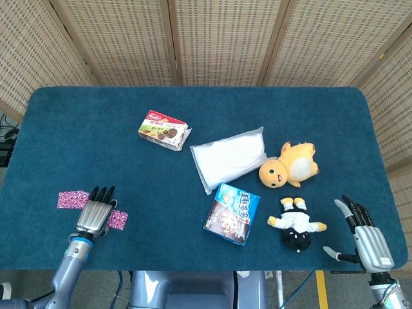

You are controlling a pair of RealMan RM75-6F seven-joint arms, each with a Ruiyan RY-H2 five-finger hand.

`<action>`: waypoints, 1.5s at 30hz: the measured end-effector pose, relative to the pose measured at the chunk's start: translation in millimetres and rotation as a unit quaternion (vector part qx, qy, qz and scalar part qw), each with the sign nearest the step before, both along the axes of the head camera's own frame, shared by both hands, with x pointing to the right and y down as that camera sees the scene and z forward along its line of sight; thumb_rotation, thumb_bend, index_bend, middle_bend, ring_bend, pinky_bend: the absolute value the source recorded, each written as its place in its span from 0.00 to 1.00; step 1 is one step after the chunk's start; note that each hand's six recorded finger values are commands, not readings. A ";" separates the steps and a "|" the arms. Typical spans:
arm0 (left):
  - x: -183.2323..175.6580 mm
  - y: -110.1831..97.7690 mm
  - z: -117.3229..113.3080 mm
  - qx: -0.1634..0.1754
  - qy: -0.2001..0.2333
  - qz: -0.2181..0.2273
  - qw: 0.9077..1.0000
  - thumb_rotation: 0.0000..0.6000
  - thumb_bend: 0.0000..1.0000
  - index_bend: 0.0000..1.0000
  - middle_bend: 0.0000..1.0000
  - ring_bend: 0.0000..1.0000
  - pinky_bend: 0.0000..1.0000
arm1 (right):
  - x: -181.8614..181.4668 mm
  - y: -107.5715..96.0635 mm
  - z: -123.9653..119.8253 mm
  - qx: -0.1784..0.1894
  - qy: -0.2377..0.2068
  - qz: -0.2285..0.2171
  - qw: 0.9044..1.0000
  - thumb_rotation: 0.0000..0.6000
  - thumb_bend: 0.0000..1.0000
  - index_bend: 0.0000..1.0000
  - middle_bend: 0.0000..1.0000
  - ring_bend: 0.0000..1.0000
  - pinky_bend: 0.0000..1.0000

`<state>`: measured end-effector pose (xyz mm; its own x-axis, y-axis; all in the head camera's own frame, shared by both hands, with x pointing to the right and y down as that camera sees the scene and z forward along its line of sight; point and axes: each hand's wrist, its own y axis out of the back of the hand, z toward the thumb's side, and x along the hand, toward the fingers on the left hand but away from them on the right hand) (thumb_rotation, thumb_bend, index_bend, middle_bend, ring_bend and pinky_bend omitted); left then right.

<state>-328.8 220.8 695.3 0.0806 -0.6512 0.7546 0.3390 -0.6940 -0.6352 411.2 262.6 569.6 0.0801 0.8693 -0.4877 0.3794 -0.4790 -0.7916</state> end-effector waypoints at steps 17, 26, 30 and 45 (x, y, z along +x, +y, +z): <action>-3.6 4.4 7.2 -0.008 -0.004 -0.006 1.000 1.00 0.26 0.34 0.00 0.00 0.00 | -0.2 0.0 -0.3 0.001 0.000 0.000 1.000 1.00 0.10 0.04 0.00 0.00 0.00; -3.0 4.0 6.4 -0.006 -0.002 -0.006 1.000 1.00 0.29 0.42 0.00 0.00 0.00 | 0.0 0.1 0.4 0.000 0.001 0.000 1.000 1.00 0.10 0.04 0.00 0.00 0.00; -3.6 4.3 6.4 -0.006 -0.002 -0.006 1.000 1.00 0.29 0.43 0.00 0.00 0.00 | 0.6 0.1 1.5 -0.003 0.001 0.001 1.000 1.00 0.10 0.04 0.00 0.00 0.00; -4.6 6.2 7.0 -0.008 0.001 -0.008 1.000 1.00 0.30 0.49 0.00 0.00 0.00 | 0.2 0.2 1.9 -0.003 0.002 0.000 1.000 1.00 0.11 0.04 0.00 0.00 0.00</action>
